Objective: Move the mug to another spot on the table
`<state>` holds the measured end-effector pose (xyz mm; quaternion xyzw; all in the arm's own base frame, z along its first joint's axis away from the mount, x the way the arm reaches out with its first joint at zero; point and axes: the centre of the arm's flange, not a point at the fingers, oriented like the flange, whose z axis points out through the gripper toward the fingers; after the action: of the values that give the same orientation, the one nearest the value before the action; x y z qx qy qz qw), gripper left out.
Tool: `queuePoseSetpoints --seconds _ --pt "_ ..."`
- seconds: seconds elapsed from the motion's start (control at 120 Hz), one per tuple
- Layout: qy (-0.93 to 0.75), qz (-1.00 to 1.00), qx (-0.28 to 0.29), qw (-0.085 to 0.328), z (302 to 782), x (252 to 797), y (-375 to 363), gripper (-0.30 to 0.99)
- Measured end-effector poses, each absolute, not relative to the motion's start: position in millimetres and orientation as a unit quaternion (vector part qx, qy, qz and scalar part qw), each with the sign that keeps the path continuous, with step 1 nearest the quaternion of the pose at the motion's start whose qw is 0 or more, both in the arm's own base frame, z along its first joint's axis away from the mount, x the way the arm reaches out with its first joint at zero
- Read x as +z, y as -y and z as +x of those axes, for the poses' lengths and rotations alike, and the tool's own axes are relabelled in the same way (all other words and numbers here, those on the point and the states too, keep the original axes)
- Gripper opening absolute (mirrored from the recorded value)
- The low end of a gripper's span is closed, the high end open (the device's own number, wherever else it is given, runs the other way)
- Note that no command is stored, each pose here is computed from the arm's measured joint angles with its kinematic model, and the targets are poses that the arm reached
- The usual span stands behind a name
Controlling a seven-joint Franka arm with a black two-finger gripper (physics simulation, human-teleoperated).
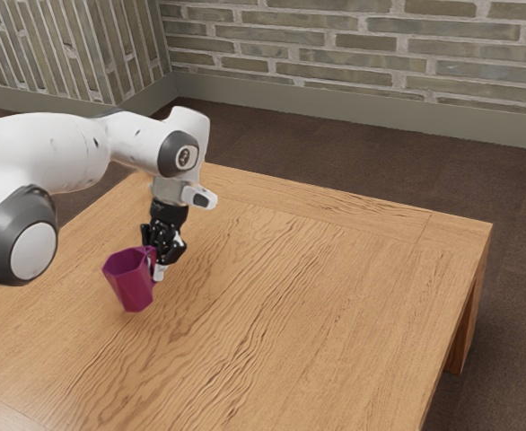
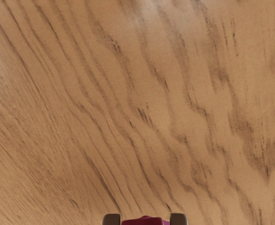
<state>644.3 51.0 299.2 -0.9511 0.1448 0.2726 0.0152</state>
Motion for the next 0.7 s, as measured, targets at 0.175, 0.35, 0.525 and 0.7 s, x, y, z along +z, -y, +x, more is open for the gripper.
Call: queuePoseSetpoints --seconds 0.175,0.35,0.525,0.7 --pt "-0.162 -0.956 0.244 0.030 665 322 -22 -0.03" --pt "-0.169 -0.961 0.219 0.027 682 332 -2 -0.03" --pt "-0.168 -0.962 0.213 0.021 684 333 3 -0.02" --pt "-0.166 -0.965 0.202 0.019 688 338 5 -0.02"
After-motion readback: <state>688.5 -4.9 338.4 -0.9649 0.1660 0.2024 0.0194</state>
